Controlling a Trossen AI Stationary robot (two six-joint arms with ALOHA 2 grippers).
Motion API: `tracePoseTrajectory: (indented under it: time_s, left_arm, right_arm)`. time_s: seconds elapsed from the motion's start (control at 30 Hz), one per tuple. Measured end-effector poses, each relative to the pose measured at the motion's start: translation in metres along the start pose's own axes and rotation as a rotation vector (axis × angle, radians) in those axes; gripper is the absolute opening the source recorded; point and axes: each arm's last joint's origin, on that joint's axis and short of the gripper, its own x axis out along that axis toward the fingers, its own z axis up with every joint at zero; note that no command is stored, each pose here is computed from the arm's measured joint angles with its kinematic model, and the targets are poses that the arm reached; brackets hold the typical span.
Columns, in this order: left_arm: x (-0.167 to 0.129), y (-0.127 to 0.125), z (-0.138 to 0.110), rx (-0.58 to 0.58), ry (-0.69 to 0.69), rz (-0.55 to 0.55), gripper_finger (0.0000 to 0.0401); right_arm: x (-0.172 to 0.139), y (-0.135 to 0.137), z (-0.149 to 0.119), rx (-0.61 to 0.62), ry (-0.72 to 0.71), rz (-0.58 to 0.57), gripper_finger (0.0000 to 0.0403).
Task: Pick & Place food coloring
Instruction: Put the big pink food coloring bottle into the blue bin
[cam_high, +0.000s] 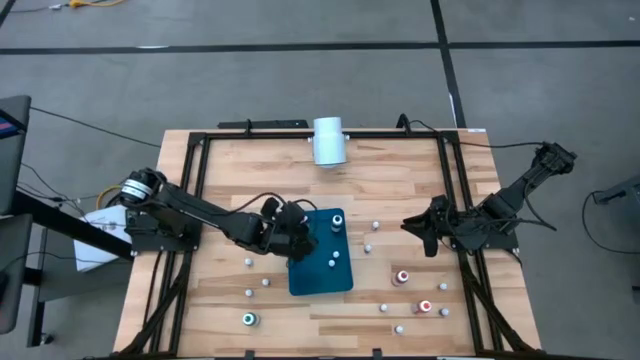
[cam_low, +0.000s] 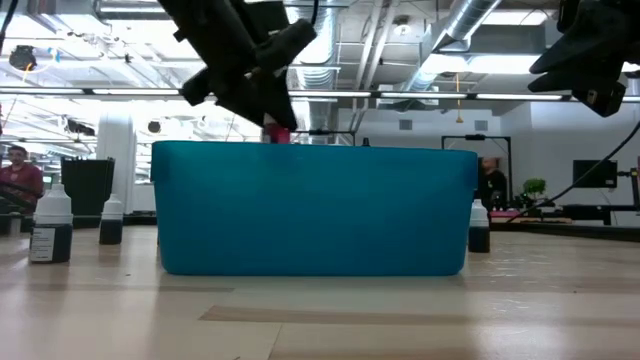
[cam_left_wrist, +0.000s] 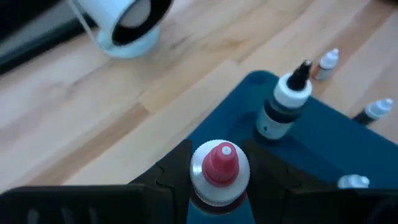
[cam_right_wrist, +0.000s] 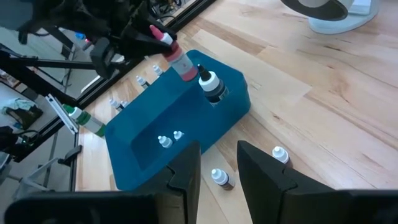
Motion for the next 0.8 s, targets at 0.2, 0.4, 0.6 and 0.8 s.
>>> tracePoseTrajectory:
  time_s: [0.2, 0.4, 0.6, 0.8]
  left_arm:
    - [0.009, -0.008, -0.014, 0.001, 0.033, -0.002, 0.0108]
    - [0.011, -0.012, -0.025, 0.016, 0.036, 0.019, 0.0108]
    - [0.011, -0.011, -0.026, 0.01, -0.022, 0.062, 0.0108]
    - [0.013, -0.006, -0.036, 0.006, -0.008, 0.075, 0.0108]
  right_arm:
    - [0.0, 0.0, 0.0, -0.003, 0.002, -0.002, 0.0095]
    - [0.0, 0.0, 0.0, -0.003, 0.002, -0.002, 0.0095]
    - [0.0, -0.001, 0.0, -0.006, 0.003, -0.004, 0.0095]
    - [0.0, -0.001, 0.0, -0.005, 0.003, -0.004, 0.0095]
